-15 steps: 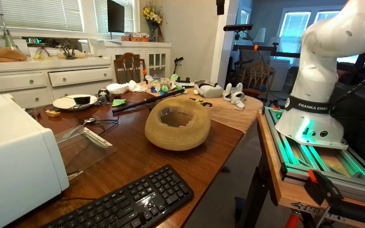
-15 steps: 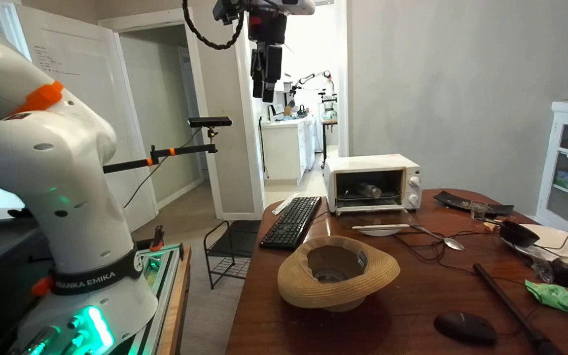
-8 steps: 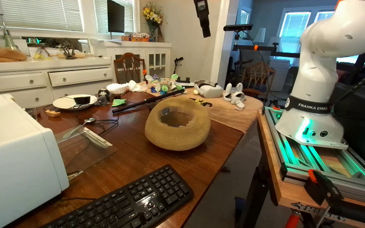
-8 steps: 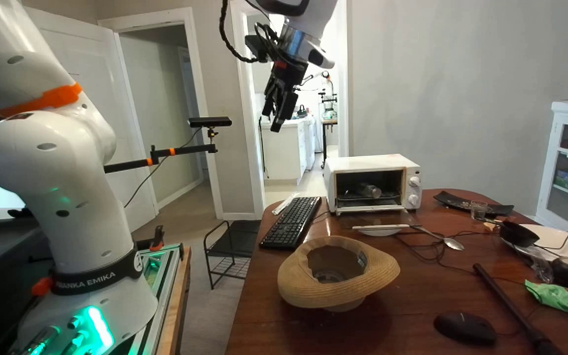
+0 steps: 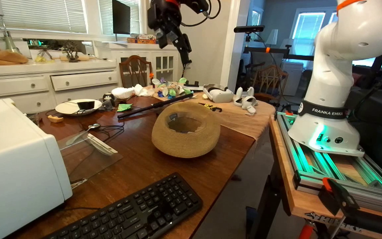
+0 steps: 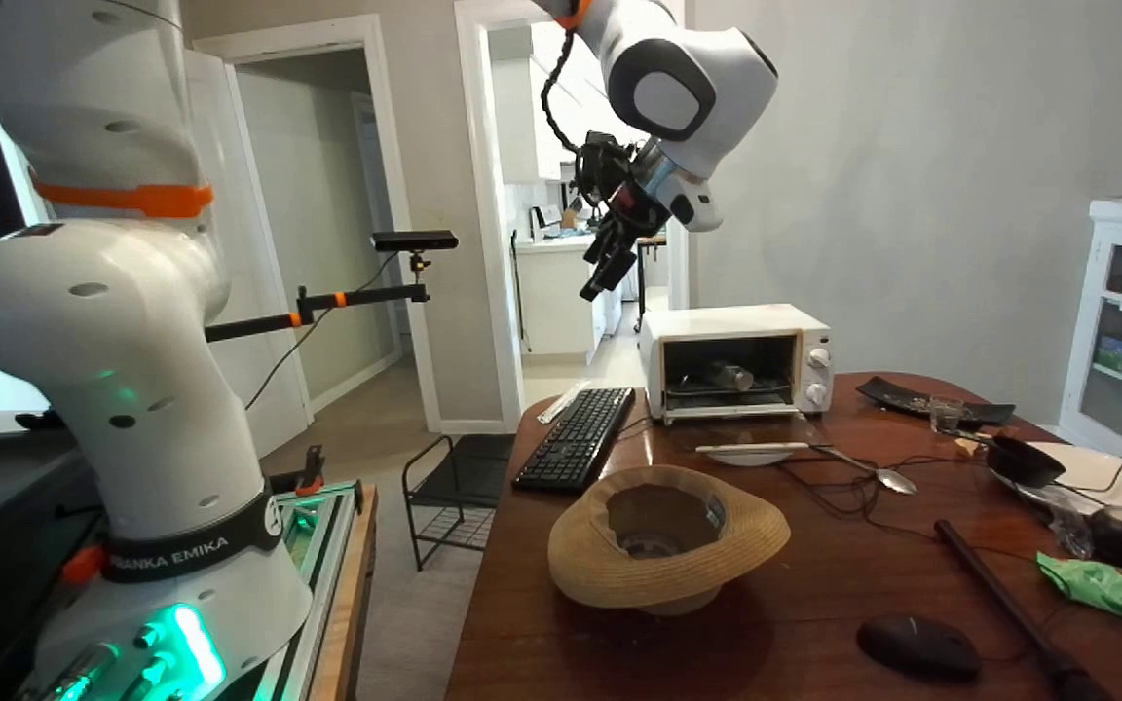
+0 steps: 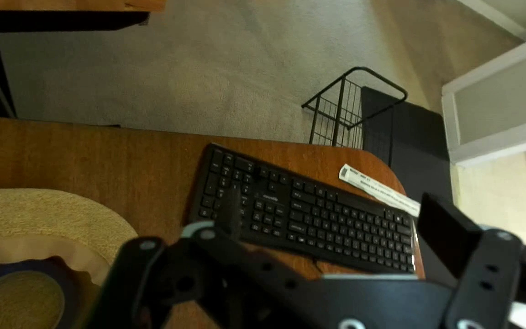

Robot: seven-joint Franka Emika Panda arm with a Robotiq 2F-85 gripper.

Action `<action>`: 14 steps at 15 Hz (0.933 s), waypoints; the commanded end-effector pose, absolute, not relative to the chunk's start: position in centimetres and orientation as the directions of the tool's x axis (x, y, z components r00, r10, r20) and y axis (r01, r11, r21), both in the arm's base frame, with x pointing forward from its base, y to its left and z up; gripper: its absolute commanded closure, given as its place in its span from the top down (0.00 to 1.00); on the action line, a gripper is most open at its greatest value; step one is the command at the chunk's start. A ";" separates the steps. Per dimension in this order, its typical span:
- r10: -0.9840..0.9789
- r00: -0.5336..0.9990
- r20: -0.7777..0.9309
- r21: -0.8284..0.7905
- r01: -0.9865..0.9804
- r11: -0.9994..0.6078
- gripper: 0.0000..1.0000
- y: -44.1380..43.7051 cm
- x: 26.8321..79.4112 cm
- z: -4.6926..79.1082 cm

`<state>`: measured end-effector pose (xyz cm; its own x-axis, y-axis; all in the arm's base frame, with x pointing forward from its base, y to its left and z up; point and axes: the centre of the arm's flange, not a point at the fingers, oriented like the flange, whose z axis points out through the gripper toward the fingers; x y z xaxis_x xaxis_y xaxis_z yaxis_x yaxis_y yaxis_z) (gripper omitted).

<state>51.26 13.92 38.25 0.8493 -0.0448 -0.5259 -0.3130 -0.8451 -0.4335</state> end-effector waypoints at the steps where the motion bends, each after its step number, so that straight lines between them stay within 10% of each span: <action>1: -0.165 0.791 -0.589 -0.383 -0.453 -0.805 1.00 14.5 55.2 36.6; 14: -0.219 0.822 -0.526 -0.433 -0.480 -0.763 1.00 14.4 59.3 32.0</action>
